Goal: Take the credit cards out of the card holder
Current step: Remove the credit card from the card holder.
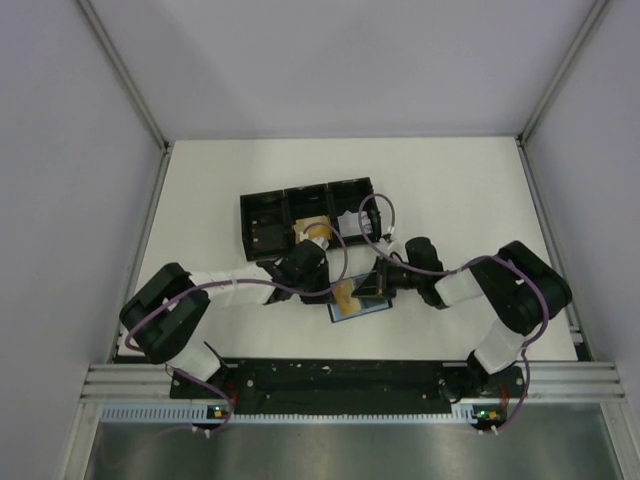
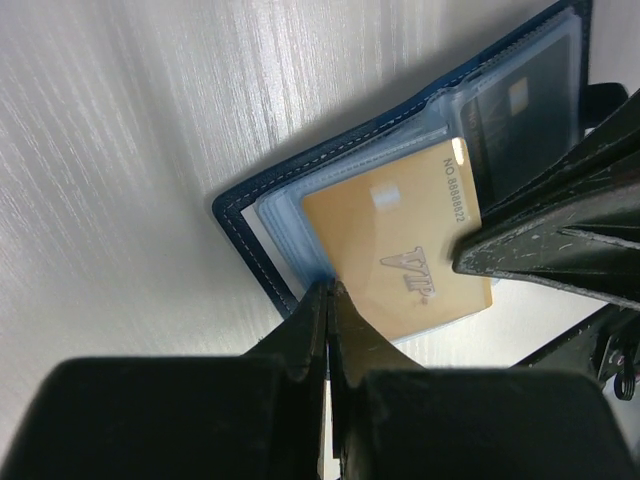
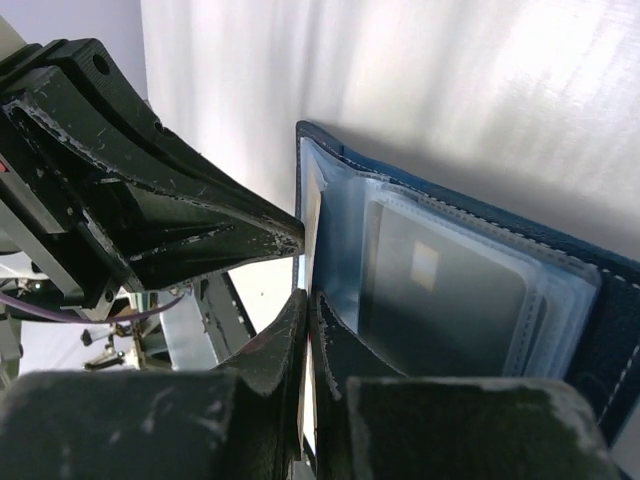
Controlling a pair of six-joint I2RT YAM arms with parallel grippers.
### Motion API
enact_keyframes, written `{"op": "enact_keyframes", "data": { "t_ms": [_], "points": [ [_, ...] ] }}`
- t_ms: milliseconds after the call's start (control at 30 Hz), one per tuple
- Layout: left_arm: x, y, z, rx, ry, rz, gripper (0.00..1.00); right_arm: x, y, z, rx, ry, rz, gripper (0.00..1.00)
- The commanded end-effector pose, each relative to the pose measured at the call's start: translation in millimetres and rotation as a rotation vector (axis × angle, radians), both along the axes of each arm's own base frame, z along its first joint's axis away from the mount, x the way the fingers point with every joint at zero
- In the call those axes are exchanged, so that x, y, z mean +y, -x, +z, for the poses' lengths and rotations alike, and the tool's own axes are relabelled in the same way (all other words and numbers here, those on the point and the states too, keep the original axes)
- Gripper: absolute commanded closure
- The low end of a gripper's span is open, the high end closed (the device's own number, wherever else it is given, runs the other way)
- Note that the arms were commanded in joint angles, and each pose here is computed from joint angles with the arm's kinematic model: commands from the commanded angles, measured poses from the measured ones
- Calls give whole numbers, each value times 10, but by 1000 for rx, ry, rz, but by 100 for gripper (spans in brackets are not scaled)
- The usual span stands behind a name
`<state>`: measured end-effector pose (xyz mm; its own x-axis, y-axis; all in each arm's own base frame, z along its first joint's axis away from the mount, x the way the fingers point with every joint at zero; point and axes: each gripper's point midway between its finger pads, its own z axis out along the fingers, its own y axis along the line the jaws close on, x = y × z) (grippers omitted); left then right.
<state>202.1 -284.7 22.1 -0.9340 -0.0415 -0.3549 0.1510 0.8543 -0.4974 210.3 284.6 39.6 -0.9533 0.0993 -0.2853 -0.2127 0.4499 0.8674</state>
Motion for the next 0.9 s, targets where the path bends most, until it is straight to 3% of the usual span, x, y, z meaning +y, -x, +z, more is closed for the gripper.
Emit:
{"op": "enact_keyframes", "data": {
  "t_ms": [0,400,500,700,867],
  "points": [
    [375,190,-404,85,-196,6,100,-69,-41,117,-56,-50,30,100],
    [368,185,-403,85,-201,-13,100,-293,-91,-59,-33,35,10,100],
    [210,154,-238,55,-106,-30,100,-267,-85,-27,-36,16,22,100],
    [-203,102,250,-17,114,-89,84,-219,-69,-10,-35,3,33,100],
    [-346,42,342,-29,149,-114,84,-206,-69,4,-36,-7,33,100]
  ]
}}
